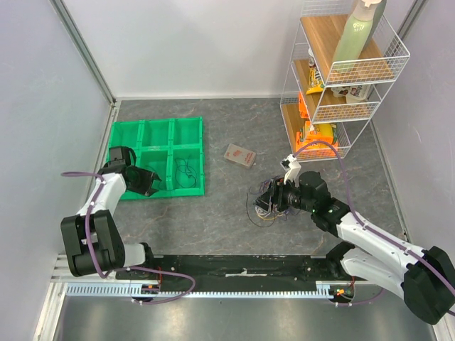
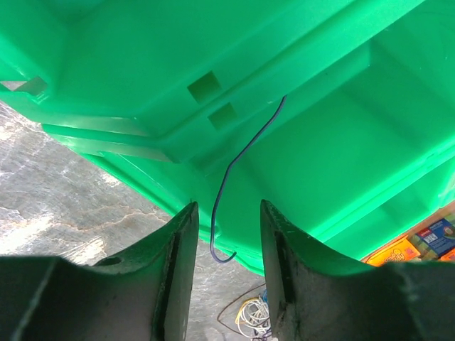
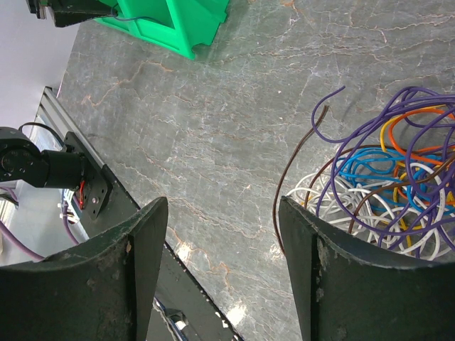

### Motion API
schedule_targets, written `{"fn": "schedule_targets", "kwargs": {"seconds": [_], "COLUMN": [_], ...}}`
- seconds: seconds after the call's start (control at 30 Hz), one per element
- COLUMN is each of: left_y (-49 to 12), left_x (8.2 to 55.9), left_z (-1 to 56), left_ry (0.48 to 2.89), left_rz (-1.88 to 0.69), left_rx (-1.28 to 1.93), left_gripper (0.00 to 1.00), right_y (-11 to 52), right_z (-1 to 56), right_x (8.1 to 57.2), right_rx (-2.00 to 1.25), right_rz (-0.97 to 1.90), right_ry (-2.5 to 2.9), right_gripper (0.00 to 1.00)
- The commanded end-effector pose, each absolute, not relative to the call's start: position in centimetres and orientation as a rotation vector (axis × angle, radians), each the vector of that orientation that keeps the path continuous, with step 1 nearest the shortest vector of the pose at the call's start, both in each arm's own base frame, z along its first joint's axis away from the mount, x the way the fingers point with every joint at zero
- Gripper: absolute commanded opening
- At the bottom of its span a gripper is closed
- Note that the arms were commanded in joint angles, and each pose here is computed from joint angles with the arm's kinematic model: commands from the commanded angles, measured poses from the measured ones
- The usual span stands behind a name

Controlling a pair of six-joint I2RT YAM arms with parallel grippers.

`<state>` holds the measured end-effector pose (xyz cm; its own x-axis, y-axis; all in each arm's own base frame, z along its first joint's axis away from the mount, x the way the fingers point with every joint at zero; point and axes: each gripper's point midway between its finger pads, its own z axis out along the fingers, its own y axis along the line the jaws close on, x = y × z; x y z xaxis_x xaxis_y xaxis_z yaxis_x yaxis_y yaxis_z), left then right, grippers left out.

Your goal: Untangle the cables

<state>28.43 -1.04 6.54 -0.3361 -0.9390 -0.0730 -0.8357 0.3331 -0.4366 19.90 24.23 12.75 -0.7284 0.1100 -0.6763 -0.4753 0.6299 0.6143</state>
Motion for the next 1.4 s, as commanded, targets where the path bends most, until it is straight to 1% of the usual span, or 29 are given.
{"fn": "schedule_targets", "kwargs": {"seconds": [0.0, 0.17, 0.27, 0.3, 0.33, 0.43, 0.53, 0.6, 0.7, 0.8, 0.93, 1.1, 1.2, 1.37], "left_y": [-1.7, -2.3, -2.5, -2.3, -2.1, -1.1, -1.4, -3.1, -7.2, -10.1, -12.7, -13.8, -12.5, -11.9], "left_x": [28.3, 28.3, 28.4, 28.7, 28.9, 29.5, 31.1, 32.0, 32.6, 32.3, 32.1, 31.8, 31.5, 30.5], "left_z": [6.4, 6.5, 6.7, 7.0, 7.2, 8.9, 12.9, 15.1, 17.5, 18.2, 19.0, 18.5, 17.3, 17.2], "left_ry": [2.283, 2.293, 2.290, 2.285, 2.279, 2.230, 2.191, 2.203, 2.220, 2.240, 2.242, 2.272, 2.322, 2.303], "left_rz": [-0.518, -0.570, -0.584, -0.580, -0.569, -0.522, -0.523, -0.551, -0.681, -0.775, -0.811, -0.838, -0.752, -0.727], "left_rx": [-1.616, -1.617, -1.604, -1.581, -1.558, -1.463, -1.147, -0.902, -0.582, -0.414, -0.250, -0.223, -0.321, -0.359], "left_gripper": [0.45, 0.33, 0.22, 0.16, 0.02, 0.02, 0.02, 0.02, 0.02, 0.02, 0.02, 0.02, 0.02, 0.02], "right_y": [24.5, 24.7, 24.7, 24.7, 24.7, 24.7, 24.5, 24.5, 24.5, 24.6, 24.4, 24.2, 24.2, 24.1], "right_z": [13.3, 13.3, 13.3, 13.2, 13.1, 13.1, 13.2, 13.2, 13.2, 13.2, 13.1, 12.9, 13.0, 12.9], "right_x": [20.4, 20.4, 20.5, 20.5, 20.5, 20.4, 20.3, 20.3, 20.4, 20.5, 20.3, 20.1, 20.0, 20.2], "right_rx": [-0.281, -0.282, -0.282, -0.280, -0.280, -0.279, -0.277, -0.281, -0.280, -0.276, -0.264, -0.255, -0.257, -0.257], "right_rz": [1.074, 1.083, 1.079, 1.080, 1.081, 1.080, 1.077, 1.074, 1.069, 1.073, 1.072, 1.074, 1.070, 1.060], "right_ry": [2.128, 2.131, 2.130, 2.132, 2.134, 2.133, 2.131, 2.131, 2.131, 2.133, 2.132, 2.138, 2.138, 2.139], "right_gripper": [0.71, 0.71, 0.71, 0.71, 0.71, 0.71, 0.71, 0.71, 0.71, 0.71, 0.71, 0.71, 0.71, 0.71]}}
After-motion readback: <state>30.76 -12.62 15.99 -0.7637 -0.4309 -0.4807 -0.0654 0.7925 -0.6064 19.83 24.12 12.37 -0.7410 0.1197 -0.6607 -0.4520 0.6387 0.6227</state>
